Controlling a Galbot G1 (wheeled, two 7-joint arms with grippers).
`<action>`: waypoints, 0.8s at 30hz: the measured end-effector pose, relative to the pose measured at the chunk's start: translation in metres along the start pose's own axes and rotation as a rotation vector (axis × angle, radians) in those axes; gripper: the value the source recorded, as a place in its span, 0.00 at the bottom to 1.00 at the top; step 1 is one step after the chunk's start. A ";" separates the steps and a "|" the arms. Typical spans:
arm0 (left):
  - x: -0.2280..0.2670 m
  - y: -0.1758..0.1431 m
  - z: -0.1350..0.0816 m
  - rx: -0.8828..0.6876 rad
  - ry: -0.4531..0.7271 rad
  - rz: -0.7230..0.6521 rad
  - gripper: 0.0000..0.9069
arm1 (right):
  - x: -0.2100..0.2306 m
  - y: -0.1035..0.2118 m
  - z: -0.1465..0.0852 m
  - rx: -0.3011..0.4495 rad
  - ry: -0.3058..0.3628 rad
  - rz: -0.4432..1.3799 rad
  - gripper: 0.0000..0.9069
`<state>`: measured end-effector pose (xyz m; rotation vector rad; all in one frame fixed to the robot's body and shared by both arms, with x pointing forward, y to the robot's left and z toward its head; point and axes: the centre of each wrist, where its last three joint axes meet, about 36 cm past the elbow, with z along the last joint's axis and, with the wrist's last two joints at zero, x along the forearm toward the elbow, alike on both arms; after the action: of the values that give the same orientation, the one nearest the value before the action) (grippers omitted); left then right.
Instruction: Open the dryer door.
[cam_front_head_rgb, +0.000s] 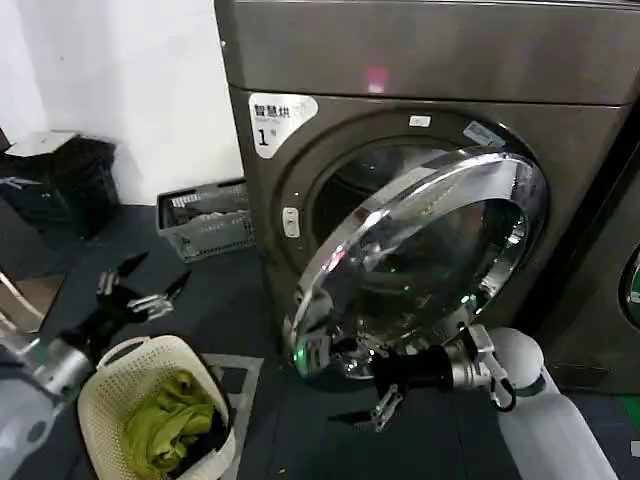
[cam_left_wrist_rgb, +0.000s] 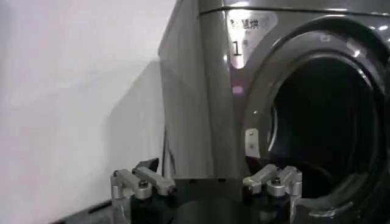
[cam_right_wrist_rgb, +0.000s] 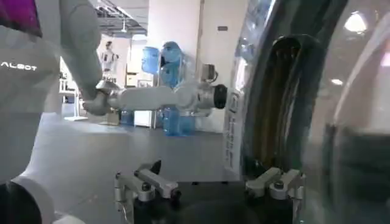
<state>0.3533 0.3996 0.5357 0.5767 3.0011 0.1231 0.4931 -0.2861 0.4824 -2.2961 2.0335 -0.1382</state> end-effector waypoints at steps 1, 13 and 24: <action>-0.005 0.004 -0.001 0.001 -0.003 0.007 1.00 | 0.002 0.001 0.000 0.004 0.004 0.003 1.00; -0.056 0.025 0.005 -0.013 -0.028 0.097 1.00 | 0.014 0.018 -0.007 0.030 0.023 -0.009 1.00; -0.115 0.013 0.012 0.017 -0.030 0.201 1.00 | 0.025 0.050 -0.008 0.007 0.044 -0.002 1.00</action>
<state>0.4657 0.3696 0.5324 0.8735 2.9108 0.1013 0.4463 -0.3165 0.4854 -2.3116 2.0472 -0.1977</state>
